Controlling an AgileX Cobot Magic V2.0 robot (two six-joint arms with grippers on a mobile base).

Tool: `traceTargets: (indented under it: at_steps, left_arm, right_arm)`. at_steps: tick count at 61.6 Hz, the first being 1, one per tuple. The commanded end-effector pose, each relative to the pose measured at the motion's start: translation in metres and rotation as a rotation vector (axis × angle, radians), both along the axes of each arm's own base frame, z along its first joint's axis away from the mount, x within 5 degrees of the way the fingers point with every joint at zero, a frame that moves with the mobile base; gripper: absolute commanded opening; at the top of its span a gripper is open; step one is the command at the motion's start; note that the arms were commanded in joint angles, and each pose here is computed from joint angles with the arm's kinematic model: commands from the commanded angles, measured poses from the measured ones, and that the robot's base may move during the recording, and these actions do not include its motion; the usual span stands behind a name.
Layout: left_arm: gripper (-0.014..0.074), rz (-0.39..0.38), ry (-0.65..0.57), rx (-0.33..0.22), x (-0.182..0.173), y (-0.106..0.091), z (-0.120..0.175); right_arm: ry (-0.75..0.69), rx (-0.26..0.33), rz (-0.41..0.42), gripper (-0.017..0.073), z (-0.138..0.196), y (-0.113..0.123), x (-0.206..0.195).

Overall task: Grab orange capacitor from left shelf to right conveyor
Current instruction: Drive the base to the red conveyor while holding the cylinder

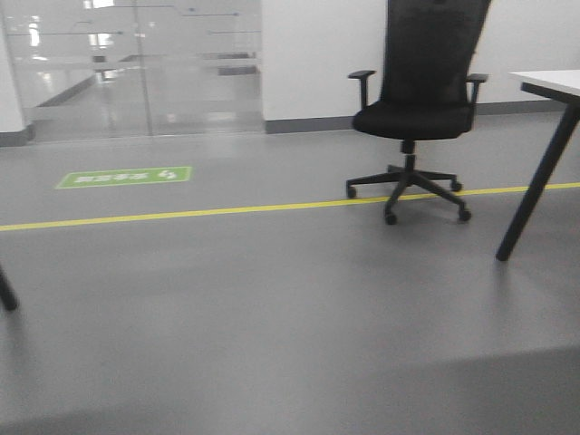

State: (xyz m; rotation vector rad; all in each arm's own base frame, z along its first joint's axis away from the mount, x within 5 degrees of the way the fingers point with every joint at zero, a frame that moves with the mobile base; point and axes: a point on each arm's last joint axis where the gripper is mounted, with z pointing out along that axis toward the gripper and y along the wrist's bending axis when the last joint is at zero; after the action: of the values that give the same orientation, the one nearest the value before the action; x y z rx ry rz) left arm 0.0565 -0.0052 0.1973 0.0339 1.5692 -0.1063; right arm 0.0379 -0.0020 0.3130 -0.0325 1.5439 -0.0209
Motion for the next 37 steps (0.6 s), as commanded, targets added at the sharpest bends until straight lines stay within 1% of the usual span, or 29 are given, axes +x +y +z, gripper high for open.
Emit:
traceTargets:
  at_steps: [1, 37]
  left_arm:
    - [-0.0127, 0.000, -0.105, -0.013, -0.0015, 0.0004, 0.0102]
    - [-0.0127, 0.000, -0.105, -0.013, -0.0015, 0.0004, 0.0102]
  right_arm:
    - [-0.101, -0.008, 0.004, 0.0057, 0.0162, 0.0006, -0.0009]
    - [-0.101, -0.008, 0.004, 0.0057, 0.0162, 0.0006, -0.0009]
